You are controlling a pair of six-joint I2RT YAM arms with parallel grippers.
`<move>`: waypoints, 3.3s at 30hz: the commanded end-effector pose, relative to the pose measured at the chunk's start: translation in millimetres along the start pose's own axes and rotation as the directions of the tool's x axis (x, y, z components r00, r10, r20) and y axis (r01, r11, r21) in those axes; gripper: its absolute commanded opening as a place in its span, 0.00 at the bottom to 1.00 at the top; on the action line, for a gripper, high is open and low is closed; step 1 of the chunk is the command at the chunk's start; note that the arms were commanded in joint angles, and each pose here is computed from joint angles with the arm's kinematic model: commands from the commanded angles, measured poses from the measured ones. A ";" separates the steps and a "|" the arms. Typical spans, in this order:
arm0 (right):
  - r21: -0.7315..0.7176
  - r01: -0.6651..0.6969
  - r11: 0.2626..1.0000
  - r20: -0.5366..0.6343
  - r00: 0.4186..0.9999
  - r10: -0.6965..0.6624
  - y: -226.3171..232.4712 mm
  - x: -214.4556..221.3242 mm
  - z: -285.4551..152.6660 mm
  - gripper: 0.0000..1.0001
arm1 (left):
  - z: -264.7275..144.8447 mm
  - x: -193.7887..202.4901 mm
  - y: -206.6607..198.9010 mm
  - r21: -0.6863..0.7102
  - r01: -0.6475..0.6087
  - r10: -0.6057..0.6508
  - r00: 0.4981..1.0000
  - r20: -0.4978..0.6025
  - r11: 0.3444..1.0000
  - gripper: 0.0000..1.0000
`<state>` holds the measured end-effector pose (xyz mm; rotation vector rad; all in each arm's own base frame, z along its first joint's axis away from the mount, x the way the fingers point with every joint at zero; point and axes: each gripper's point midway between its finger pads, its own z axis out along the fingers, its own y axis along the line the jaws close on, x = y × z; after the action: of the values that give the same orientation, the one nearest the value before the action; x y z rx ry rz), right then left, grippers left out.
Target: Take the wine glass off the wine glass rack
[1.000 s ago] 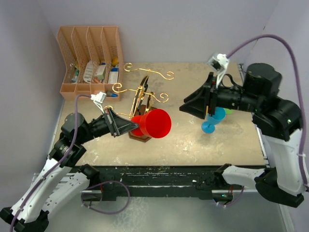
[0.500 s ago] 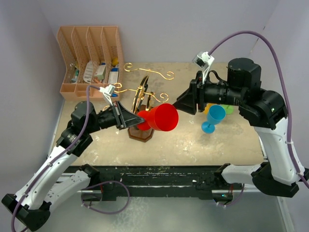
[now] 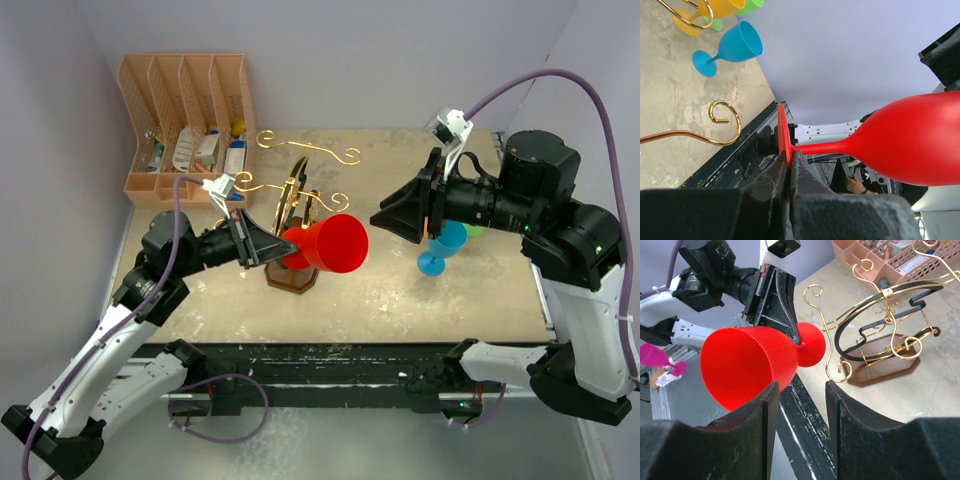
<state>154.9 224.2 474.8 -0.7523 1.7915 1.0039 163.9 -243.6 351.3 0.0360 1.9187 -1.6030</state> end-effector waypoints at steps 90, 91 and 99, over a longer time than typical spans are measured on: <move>0.819 -0.184 0.544 -0.120 0.871 0.476 -258.2 209.4 5.5 0.00 | -98.4 -40.9 -25.7 -0.297 -0.425 0.498 0.832 0.245 0.855 0.57; 0.832 -0.173 0.526 -0.119 0.872 0.475 -262.3 209.4 3.6 0.00 | -99.4 -40.6 -25.3 -0.298 -0.423 0.498 0.831 0.249 0.856 0.57; 0.878 -0.139 0.458 -0.128 0.855 0.503 -279.1 216.2 2.2 0.00 | -107.4 -38.1 -29.1 -0.296 -0.423 0.499 0.826 0.263 0.856 0.57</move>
<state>284.4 81.4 173.2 0.0581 2.5647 0.0919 139.0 -147.6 385.5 0.1137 1.7125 -1.0047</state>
